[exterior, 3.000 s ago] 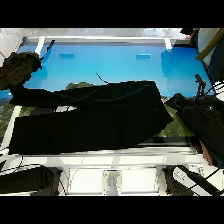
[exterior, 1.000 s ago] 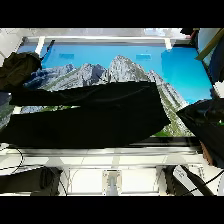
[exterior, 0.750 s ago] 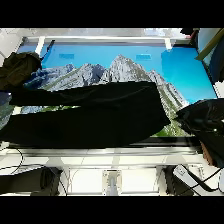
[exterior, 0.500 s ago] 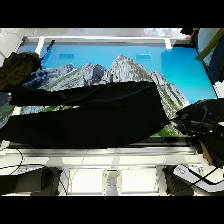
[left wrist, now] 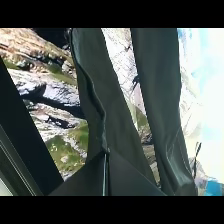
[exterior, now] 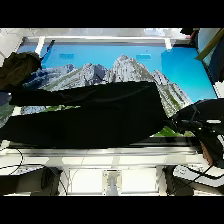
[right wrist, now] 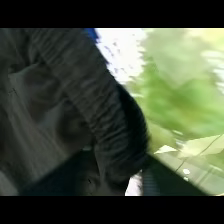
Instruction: Fold the clothes and pants, and hang the long-sleeved shirts on hangers.
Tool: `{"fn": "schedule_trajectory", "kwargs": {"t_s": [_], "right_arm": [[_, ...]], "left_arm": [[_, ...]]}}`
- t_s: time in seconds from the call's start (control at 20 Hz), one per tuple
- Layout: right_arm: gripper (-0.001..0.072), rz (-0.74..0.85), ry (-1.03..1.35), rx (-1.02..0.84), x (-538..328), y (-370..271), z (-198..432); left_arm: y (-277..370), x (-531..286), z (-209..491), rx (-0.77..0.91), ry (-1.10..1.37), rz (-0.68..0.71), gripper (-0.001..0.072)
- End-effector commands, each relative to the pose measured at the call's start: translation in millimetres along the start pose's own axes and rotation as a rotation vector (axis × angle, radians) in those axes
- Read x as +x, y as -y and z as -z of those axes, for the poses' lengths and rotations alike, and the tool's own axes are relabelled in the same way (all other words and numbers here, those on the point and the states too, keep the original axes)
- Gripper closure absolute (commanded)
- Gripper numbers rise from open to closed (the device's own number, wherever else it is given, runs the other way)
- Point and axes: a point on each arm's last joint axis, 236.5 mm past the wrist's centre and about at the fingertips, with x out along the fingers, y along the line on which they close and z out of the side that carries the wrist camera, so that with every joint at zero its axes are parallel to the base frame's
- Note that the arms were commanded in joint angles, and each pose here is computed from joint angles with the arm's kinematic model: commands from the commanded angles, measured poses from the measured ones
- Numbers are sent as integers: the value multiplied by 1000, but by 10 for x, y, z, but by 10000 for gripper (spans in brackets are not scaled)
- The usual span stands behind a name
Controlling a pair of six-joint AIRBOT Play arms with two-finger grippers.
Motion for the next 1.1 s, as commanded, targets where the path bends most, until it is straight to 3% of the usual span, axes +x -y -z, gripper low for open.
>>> {"fn": "schedule_trajectory", "kwargs": {"t_s": [0.0,0.1,0.25,0.55,0.9,1.05], "right_arm": [[536,-29,31,-12,133,-143,-72],[685,-48,53,-22,108,-204,-117],[685,-66,82,-83,-50,-387,-118],[686,75,181,-122,-1016,-286,56],[689,151,403,-279,-2062,-826,-23],[690,157,364,-217,-1953,-696,-138]], "left_arm": [[-15,-3,-31,2,13,-8,702],[-15,-2,-44,2,18,-8,703],[33,-25,-52,22,28,-15,704],[319,-324,-435,31,160,-76,706],[1137,165,-124,461,-83,-284,706],[1815,675,-179,627,44,-270,706]]}}
